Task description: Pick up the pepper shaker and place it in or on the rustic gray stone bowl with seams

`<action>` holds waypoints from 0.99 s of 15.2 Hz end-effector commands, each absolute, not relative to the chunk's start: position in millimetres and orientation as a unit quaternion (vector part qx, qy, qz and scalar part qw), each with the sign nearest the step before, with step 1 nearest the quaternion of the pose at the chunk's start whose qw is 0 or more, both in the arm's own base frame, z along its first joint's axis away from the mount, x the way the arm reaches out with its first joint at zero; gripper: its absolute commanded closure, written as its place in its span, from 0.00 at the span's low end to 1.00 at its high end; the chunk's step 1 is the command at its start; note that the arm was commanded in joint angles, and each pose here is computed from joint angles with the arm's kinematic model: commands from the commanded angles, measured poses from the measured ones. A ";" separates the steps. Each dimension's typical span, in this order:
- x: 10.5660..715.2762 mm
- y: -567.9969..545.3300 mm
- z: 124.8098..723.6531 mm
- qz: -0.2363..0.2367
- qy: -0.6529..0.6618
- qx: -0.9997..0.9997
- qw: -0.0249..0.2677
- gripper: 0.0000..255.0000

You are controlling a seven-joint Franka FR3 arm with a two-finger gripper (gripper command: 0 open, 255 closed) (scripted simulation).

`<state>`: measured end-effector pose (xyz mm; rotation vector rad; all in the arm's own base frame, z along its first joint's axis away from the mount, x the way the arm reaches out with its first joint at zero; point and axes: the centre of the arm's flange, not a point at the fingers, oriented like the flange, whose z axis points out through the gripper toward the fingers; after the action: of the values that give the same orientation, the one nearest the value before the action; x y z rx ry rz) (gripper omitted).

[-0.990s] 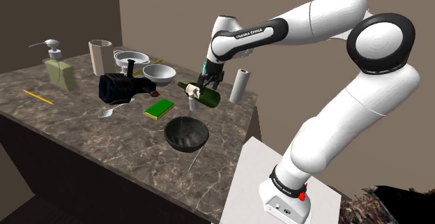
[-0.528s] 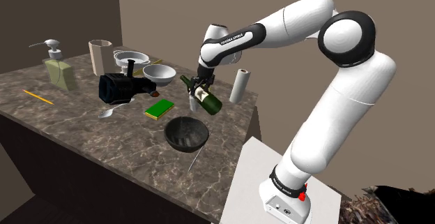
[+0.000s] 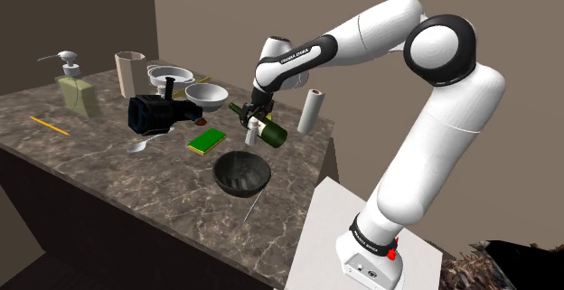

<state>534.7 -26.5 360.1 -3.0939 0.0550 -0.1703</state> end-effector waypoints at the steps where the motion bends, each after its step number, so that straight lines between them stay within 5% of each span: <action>1: 530.2 -34.5 347.3 -0.042 0.025 -0.999 0.020 0.00; 4: 530.2 -34.5 347.3 -0.042 0.025 -0.999 0.020 0.00; 5: 532.6 -31.3 346.0 -0.042 0.025 -0.999 0.020 1.00; 15: 530.2 -34.5 352.6 -0.042 0.025 -0.999 0.020 1.00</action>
<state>533.2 -30.8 356.9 -3.0951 0.0678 -0.1558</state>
